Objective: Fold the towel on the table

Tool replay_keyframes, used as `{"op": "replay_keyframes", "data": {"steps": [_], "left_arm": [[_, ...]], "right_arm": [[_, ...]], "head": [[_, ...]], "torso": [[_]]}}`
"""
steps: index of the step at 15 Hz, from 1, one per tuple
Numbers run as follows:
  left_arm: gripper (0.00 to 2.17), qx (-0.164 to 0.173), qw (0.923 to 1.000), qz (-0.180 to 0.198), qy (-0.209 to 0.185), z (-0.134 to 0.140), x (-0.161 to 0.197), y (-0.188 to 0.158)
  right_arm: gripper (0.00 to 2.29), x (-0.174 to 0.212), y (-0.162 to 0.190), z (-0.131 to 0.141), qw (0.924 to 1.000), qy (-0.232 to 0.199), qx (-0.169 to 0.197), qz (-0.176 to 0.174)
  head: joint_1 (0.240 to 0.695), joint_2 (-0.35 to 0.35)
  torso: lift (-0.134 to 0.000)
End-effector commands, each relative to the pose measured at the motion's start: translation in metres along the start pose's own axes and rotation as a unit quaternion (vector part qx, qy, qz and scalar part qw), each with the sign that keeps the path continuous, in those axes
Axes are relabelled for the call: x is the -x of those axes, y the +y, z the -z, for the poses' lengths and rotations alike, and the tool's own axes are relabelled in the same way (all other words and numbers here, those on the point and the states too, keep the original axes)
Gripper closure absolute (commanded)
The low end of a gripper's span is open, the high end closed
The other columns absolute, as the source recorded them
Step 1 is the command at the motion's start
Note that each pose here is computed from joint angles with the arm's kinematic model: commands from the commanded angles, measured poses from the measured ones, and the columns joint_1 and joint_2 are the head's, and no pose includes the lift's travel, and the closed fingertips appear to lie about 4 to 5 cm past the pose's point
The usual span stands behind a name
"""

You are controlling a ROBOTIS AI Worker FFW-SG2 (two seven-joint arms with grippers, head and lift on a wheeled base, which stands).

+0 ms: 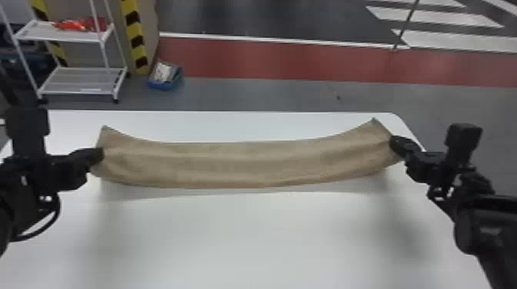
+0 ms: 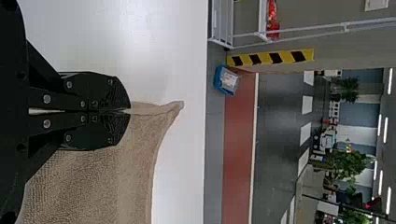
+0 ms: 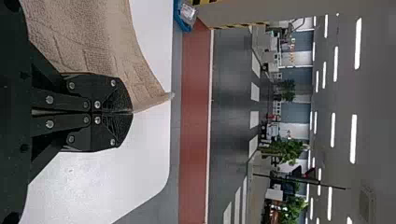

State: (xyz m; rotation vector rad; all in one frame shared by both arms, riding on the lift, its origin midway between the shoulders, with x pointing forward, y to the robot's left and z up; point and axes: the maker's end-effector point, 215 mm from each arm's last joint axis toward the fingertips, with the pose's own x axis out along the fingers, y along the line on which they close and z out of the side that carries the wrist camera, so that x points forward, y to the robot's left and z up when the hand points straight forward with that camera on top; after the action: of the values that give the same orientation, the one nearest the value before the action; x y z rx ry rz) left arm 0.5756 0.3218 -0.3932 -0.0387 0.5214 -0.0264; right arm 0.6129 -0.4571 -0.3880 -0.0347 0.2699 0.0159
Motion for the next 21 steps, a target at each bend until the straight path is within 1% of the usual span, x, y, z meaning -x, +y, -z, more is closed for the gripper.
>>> {"op": "replay_keyframes", "data": {"steps": [1, 3, 4, 6, 9, 14, 17, 21], "left_arm": [[1.16, 0.000, 0.9999, 0.004, -0.012, -0.007, 0.002, -0.003], [1.16, -0.001, 0.9998, 0.005, -0.020, -0.009, 0.002, -0.004], [1.16, 0.000, 0.9999, 0.005, -0.016, -0.005, 0.001, -0.004], [1.16, 0.000, 0.9999, 0.005, -0.015, -0.003, 0.001, -0.004], [1.16, -0.001, 0.9999, 0.006, -0.014, -0.001, 0.001, -0.005], [1.16, -0.010, 0.9999, 0.003, -0.005, 0.008, -0.001, -0.005], [1.16, -0.028, 0.9996, 0.000, 0.001, 0.014, -0.002, -0.009], [1.10, -0.039, 0.9992, 0.003, 0.006, 0.020, -0.003, -0.016]], "right_arm": [[1.33, 0.003, 0.002, -0.008, 0.9999, -0.016, 0.005, 0.000], [1.33, 0.010, -0.008, -0.001, 0.9998, -0.015, 0.004, 0.010], [1.33, 0.012, -0.008, -0.002, 0.9998, -0.017, 0.005, 0.009], [1.33, 0.019, -0.018, 0.003, 0.9997, -0.019, 0.004, 0.018], [1.33, 0.023, -0.024, 0.001, 0.9994, -0.028, 0.004, 0.022], [1.33, 0.026, -0.026, 0.011, 0.9995, -0.018, 0.012, 0.025], [1.33, 0.025, -0.024, 0.015, 0.9995, -0.014, 0.015, 0.023], [1.33, 0.027, -0.020, 0.033, 0.9993, 0.007, 0.028, 0.024]], "head": [[0.695, -0.124], [0.695, -0.124], [0.695, -0.126], [0.695, -0.134], [0.695, -0.144], [0.695, -0.156], [0.695, -0.157], [0.695, -0.161]], "torso": [[-0.128], [-0.128], [-0.128], [-0.128], [-0.128], [-0.128], [-0.128], [-0.128]]}}
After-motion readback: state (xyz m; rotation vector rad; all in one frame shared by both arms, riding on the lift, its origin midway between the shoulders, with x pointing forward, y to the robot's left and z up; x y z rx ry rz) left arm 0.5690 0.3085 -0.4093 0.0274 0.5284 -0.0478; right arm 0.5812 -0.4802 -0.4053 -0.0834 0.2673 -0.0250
